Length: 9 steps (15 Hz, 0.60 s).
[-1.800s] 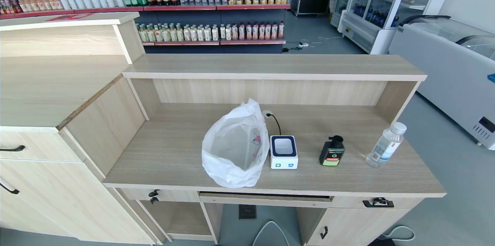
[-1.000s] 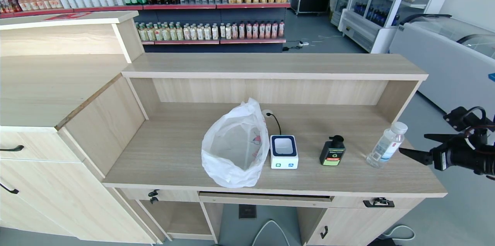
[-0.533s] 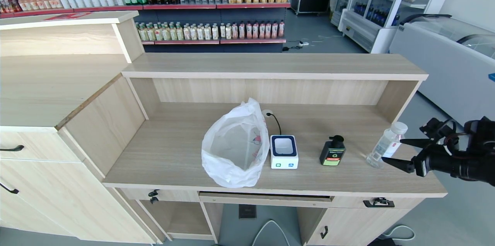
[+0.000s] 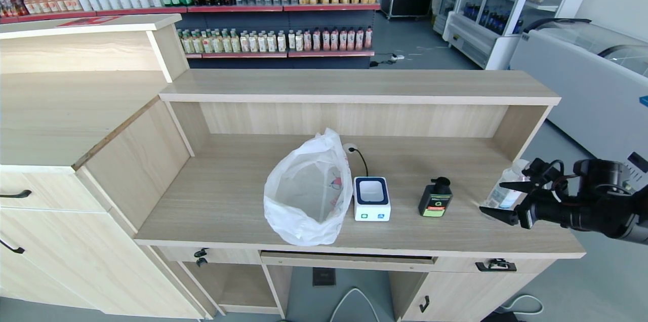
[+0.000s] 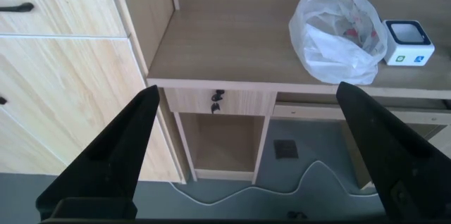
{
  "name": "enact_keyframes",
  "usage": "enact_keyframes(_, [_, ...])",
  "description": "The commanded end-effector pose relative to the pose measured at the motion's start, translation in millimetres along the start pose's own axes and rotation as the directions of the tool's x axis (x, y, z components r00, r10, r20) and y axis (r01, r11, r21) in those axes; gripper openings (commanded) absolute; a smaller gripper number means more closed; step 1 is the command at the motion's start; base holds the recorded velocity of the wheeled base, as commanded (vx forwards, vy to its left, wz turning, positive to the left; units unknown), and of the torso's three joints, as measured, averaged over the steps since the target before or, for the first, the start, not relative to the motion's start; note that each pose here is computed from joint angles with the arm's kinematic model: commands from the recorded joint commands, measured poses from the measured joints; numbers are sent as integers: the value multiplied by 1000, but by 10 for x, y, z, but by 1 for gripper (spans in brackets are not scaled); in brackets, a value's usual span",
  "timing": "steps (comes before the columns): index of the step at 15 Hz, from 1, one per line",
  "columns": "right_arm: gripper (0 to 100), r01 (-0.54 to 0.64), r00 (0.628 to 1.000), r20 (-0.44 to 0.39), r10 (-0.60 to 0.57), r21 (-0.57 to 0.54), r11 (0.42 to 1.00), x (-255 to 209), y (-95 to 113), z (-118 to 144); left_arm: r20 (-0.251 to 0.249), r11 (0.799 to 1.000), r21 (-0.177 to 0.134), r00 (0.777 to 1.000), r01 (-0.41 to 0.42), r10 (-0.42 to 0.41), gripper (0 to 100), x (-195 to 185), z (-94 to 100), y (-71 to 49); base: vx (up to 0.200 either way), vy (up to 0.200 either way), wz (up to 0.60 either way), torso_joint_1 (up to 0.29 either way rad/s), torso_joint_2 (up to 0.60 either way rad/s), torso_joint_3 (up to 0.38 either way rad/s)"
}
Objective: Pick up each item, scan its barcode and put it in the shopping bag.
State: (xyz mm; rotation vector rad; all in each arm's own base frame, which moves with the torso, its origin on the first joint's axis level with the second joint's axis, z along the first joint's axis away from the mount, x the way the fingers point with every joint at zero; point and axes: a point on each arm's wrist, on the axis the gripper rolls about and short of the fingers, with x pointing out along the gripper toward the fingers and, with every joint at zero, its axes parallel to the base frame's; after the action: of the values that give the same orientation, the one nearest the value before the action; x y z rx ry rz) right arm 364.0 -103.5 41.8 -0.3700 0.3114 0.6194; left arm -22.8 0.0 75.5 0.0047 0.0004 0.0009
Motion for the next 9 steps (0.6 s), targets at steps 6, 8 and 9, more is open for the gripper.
enact_keyframes(6, [100,-69,998,4,69,-31,997,333,60,-83,0,1000,0,1000,-1,1,100,0,0,0,0,0,0,0,0,0])
enact_keyframes(8, [100,-90,995,31,91,-44,995,406,35,-58,0,1000,0,1000,-1,1,100,0,0,0,0,0,0,0,0,0])
enact_keyframes(9, [100,-99,994,38,101,-46,994,419,34,-61,0,1000,0,1000,-1,1,100,0,0,0,0,0,0,0,0,0])
